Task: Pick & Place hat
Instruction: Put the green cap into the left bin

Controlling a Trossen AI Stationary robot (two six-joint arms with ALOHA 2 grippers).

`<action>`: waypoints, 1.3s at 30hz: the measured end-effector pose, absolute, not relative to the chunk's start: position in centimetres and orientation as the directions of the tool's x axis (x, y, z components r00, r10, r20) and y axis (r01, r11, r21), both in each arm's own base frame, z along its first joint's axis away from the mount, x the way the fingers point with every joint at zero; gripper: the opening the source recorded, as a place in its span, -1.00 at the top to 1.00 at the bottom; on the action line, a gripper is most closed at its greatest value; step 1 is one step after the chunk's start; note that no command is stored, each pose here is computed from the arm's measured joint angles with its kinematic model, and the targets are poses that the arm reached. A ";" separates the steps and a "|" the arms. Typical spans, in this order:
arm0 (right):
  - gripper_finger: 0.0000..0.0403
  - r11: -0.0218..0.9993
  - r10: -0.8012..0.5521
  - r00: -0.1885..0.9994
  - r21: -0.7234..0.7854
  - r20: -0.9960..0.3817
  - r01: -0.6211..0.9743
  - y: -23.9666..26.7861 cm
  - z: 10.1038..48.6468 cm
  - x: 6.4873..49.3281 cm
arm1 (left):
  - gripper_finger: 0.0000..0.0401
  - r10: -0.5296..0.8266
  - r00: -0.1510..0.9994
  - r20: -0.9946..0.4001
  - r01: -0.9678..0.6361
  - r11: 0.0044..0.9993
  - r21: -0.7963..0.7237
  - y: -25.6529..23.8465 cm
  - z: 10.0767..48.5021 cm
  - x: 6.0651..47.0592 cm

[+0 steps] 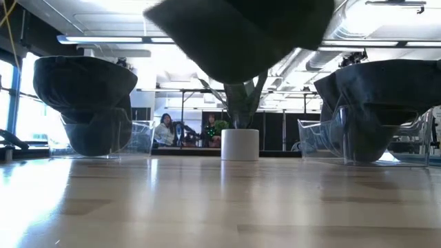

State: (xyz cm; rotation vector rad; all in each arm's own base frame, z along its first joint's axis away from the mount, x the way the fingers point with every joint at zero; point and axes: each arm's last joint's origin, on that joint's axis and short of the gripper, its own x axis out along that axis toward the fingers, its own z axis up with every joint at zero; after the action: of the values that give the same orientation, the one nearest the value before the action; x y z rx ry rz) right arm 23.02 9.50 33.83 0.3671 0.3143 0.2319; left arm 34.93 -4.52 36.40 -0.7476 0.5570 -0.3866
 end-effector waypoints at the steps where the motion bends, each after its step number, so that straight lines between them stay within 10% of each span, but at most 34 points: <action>1: -0.32 0.921 0.224 0.941 0.370 -0.255 -0.119 9.2 34.1 22.6 | 0.99 -0.515 0.790 -0.332 0.135 0.675 -0.725 -4.5 36.5 34.9; 7: -0.32 0.951 0.058 0.932 0.304 -0.359 0.058 7.9 32.9 22.8 | 0.99 -0.513 0.792 -0.331 0.135 0.676 -0.725 -4.5 36.4 35.0; 26: 0.00 0.796 0.529 0.795 0.499 -0.297 -0.343 11.3 32.2 24.5 | 0.99 -0.417 0.875 -0.246 0.171 0.741 -0.649 -3.9 39.9 32.2; 39: -0.32 0.914 0.198 0.926 0.402 -0.322 -0.056 8.0 32.0 25.6 | 0.99 -0.399 0.887 -0.233 0.169 0.749 -0.640 -3.9 39.9 32.4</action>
State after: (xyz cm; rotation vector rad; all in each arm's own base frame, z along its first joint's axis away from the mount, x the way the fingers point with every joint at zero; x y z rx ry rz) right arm 25.61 7.99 32.00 0.3979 0.3671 0.1341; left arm 32.38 -3.91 39.86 -0.6545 0.3721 -0.3186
